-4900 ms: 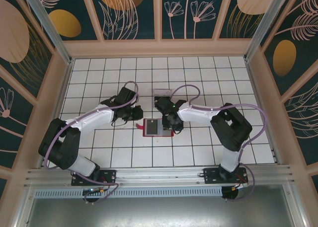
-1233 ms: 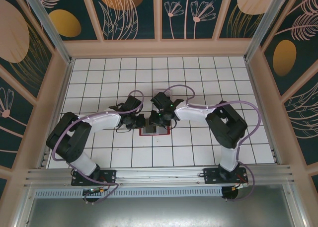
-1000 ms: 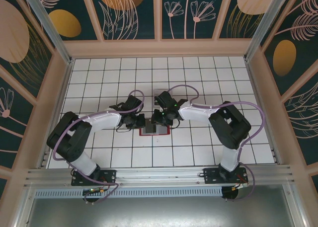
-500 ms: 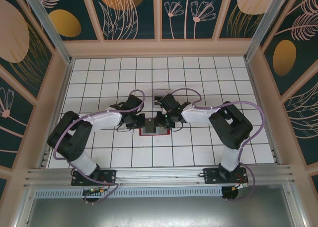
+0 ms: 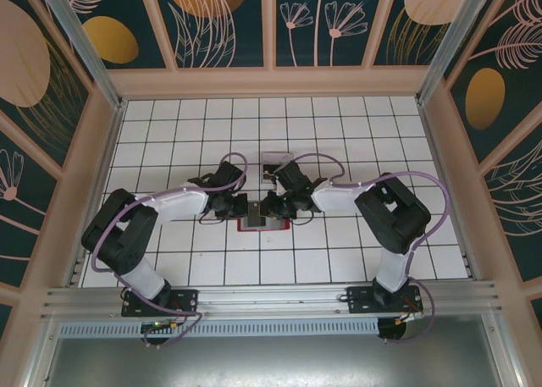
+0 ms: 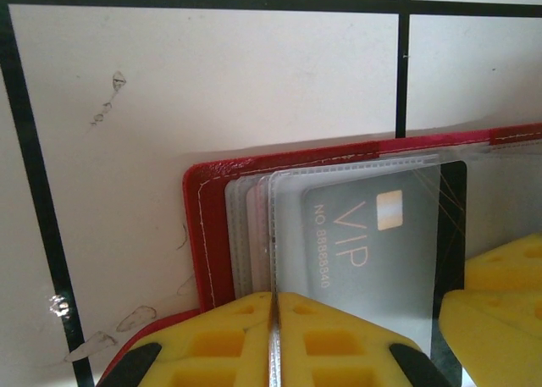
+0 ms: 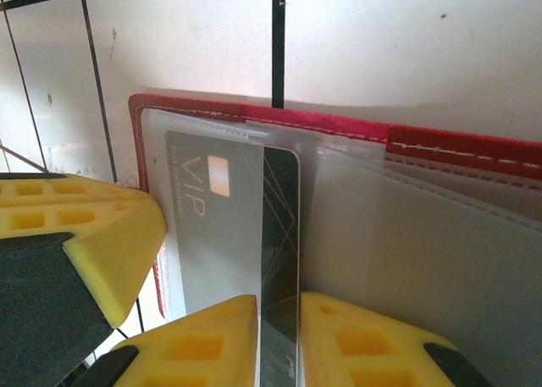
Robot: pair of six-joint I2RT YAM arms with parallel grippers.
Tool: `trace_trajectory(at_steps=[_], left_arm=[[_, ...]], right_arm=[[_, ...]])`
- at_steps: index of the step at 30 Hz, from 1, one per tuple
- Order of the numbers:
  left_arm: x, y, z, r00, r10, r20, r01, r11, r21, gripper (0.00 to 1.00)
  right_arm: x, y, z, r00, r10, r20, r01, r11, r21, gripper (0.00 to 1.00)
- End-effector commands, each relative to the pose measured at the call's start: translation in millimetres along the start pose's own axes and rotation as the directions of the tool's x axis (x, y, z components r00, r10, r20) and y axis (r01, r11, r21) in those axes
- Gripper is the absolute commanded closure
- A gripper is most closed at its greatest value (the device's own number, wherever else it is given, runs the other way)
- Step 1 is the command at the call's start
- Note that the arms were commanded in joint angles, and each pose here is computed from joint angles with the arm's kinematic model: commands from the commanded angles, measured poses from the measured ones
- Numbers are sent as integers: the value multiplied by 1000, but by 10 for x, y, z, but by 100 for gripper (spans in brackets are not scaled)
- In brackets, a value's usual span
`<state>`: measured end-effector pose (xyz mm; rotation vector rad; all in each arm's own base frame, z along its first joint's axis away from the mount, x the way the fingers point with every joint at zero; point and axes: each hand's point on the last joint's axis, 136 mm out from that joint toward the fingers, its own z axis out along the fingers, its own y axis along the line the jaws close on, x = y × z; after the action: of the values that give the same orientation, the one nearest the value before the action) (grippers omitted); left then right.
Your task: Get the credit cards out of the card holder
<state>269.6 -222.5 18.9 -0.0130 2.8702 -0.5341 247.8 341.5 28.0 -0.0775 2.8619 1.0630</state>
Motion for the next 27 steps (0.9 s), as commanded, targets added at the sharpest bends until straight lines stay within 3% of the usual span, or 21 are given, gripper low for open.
trace_trajectory(at_steps=[1, 15, 27], left_arm=[[240, 271, 144, 996, 2, -87, -12, 993, -115, 88], [229, 243, 132, 996, 12, -85, -22, 993, -113, 88], [245, 253, 114, 995, 21, -94, -33, 991, -129, 88]], right_arm=[[47, -81, 73, 999, 33, -26, -33, 999, -16, 79], [53, -123, 43, 998, 54, -11, -54, 998, -43, 93], [16, -271, -181, 997, 72, 32, -72, 997, -17, 96]])
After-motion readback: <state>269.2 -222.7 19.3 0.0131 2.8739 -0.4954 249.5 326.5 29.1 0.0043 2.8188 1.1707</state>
